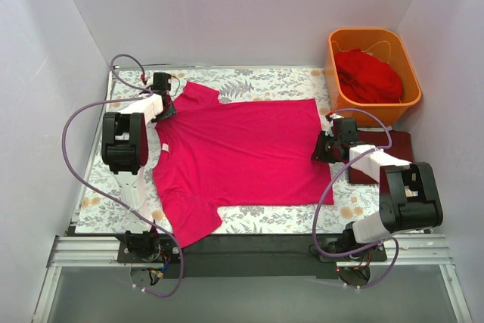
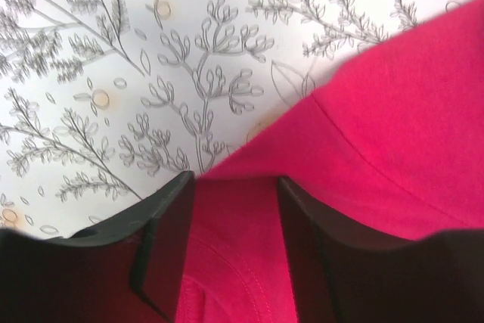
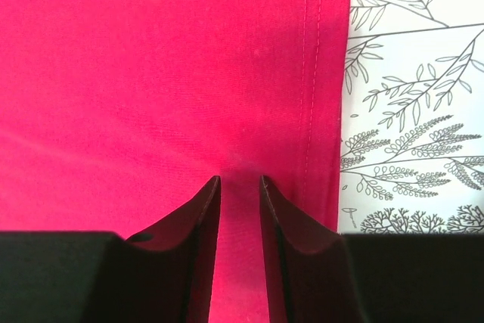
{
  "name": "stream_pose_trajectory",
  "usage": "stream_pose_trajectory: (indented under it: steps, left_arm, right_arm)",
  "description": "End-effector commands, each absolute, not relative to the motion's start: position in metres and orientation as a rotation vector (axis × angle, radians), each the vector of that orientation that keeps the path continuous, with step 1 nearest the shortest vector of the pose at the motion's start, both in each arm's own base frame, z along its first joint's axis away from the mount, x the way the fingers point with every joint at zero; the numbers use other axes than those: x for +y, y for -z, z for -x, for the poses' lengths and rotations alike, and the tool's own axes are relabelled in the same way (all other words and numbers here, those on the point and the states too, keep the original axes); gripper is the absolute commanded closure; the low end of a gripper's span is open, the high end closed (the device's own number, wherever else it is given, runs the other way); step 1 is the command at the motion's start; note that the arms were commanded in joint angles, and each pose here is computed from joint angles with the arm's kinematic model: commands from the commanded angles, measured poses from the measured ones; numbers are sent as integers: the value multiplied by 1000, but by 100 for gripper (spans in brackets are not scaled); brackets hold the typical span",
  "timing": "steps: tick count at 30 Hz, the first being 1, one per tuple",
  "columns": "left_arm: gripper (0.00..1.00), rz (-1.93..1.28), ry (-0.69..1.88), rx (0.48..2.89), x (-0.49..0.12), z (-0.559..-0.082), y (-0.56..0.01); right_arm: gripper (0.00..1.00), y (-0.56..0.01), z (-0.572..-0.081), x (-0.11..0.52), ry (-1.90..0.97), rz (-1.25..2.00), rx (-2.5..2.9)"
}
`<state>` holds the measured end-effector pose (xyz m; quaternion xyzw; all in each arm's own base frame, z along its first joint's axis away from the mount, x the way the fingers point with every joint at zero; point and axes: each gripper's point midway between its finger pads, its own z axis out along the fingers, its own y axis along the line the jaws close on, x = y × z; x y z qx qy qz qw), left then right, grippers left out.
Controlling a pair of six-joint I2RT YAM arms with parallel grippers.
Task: Fold and stack the t-shirts
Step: Flatten the tshirt out
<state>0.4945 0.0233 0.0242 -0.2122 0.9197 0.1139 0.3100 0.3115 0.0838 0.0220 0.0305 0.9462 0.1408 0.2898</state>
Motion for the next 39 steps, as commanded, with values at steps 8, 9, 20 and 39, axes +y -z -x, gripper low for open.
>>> stream_pose_trajectory:
  steps: [8,9,20,39]
  left_arm:
    - [32,658,-213,2332,22,-490,-84]
    - [32,680,-211,2361,21,-473,-80]
    - [79,782,-23,2435,-2,-346,-81]
    - [89,913,-354,2517,35,-298,-19]
  right_arm:
    - [64,-53,-315,94,-411,34,2491]
    - [64,-57,-315,98,-437,50,2482]
    - [64,-62,-293,122,-564,143,2469]
    - [64,-21,-276,97,-395,51,2576]
